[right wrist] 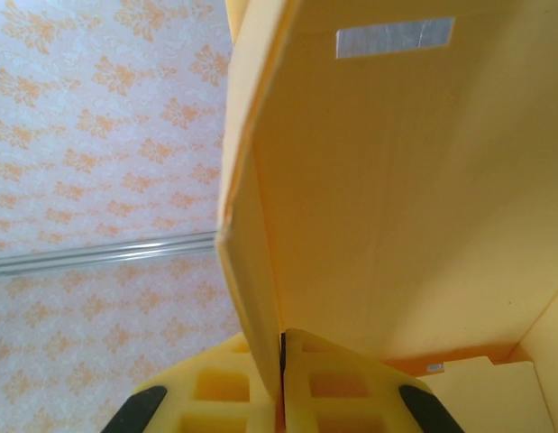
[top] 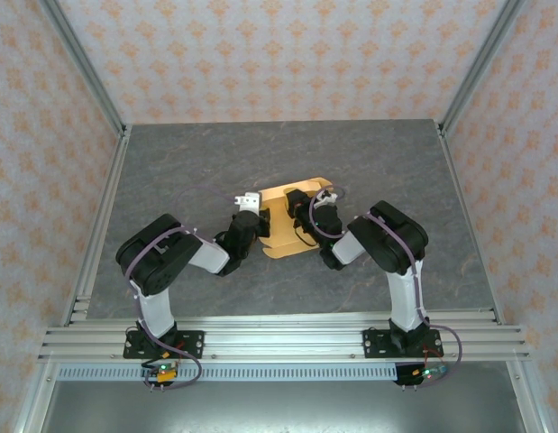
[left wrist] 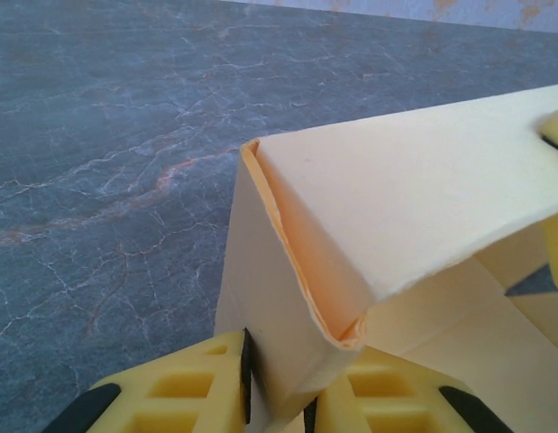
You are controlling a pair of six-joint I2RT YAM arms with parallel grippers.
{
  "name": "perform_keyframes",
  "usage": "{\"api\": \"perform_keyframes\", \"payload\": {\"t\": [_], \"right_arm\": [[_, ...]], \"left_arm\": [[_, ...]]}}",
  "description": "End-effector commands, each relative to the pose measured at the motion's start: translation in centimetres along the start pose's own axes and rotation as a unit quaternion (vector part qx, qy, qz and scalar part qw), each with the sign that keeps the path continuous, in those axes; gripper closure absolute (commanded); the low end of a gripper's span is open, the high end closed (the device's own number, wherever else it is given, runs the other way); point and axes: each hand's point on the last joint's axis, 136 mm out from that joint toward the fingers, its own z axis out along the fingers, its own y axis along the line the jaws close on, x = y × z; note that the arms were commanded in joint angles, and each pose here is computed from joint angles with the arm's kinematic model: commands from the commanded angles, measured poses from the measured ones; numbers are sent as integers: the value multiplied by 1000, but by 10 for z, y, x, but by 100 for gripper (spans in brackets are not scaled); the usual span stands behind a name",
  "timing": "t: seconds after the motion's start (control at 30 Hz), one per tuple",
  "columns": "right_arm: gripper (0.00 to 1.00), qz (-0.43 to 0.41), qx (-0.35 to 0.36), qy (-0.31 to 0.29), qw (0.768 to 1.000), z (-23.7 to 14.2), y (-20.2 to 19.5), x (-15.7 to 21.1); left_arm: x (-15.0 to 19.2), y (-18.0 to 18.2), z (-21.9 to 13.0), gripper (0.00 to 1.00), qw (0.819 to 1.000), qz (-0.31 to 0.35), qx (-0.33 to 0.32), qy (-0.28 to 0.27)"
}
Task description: Fold the paper box
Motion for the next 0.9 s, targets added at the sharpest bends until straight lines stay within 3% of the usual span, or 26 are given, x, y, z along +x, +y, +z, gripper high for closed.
{"api": "perform_keyframes", "payload": {"t": [0.0, 0.2, 0.33, 0.6, 0.77, 0.87], "right_arm": [[91, 6, 59, 10, 998, -9, -29, 13], [91, 0, 63, 12, 998, -10, -30, 19], [85, -2, 70, 17, 997, -14, -32, 22], [59, -9, 87, 29, 996, -43, -26, 25], [55, -29, 150, 59, 987, -79, -14, 34], [52, -113, 202, 58, 971, -106, 8, 28]], "left_arm": [[-21, -9, 5, 79, 999, -22, 2, -38], [-20, -14, 8, 87, 999, -17, 11, -35], [-20, -16, 9, 93, 999, -5, 16, -39], [-15, -16, 9, 99, 999, 36, 18, -35], [-13, -21, 6, 100, 996, 77, 33, -19], [-11, -24, 4, 100, 995, 92, 45, -13]]}}
